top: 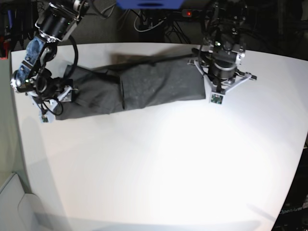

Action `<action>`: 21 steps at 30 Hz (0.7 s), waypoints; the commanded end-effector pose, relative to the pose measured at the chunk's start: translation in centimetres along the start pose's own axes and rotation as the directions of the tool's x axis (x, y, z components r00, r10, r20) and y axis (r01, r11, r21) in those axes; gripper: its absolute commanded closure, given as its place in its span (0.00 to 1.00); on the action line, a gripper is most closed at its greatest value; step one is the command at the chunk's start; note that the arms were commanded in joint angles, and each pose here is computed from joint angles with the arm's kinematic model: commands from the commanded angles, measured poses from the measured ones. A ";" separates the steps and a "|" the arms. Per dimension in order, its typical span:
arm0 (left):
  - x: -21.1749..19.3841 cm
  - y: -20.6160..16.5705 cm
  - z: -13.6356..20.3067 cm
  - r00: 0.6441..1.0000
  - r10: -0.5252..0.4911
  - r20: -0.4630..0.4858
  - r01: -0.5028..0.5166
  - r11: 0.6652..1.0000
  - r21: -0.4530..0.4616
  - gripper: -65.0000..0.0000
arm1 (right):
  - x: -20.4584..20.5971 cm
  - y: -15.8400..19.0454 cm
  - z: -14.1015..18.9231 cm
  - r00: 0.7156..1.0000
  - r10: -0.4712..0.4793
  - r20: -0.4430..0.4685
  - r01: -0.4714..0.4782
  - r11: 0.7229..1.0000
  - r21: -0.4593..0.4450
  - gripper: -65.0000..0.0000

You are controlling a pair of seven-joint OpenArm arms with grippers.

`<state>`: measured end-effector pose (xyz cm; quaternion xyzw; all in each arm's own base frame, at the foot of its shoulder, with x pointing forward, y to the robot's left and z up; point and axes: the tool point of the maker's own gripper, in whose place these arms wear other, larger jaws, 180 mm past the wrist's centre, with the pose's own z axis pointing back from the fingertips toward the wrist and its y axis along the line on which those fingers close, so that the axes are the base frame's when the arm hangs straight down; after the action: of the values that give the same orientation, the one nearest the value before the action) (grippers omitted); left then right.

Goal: Layout the t-shirt on the table in an organized manner, then fold the t-shirt properly
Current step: 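Lift the strip end with the right gripper and fold it toward the left gripper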

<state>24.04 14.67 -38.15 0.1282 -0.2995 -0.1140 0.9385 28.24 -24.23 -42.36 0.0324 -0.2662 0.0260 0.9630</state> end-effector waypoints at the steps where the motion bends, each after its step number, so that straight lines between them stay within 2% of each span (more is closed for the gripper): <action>1: 0.7 0.4 -0.1 1.000 0.006 0.021 -0.006 1.000 0.017 1.00 | -0.7 -0.7 0.2 0.999 0.012 -0.046 -0.013 1.000 -0.027 0.34; 3: 0.6 0.4 -0.7 1.000 0.003 0.006 -0.003 1.000 0.017 1.00 | -0.8 -0.5 0.1 0.999 0.013 -0.048 -0.014 1.000 -0.022 0.36; 8: -0.8 -0.1 -1.8 0.999 -0.006 -0.046 0.006 1.000 0.008 1.00 | -1.0 -0.4 0.1 0.999 0.010 -0.052 -0.011 1.000 -0.019 0.49; 12: -0.8 -0.7 -1.8 0.999 0.009 -0.050 -0.009 1.000 -0.004 1.00 | -0.9 -0.3 0.0 0.999 0.012 -0.052 -0.013 1.000 -0.017 0.58; 21: -0.8 -2.3 -3.8 0.998 0.014 -0.058 -0.016 0.999 -0.031 1.00 | -1.4 -0.1 0.0 0.998 0.011 -0.062 -0.012 1.000 -0.012 0.97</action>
<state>24.80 13.38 -42.76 0.1129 -0.2613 -0.1105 0.9522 28.29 -23.38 -42.44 0.0468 -0.2709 0.0276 0.9611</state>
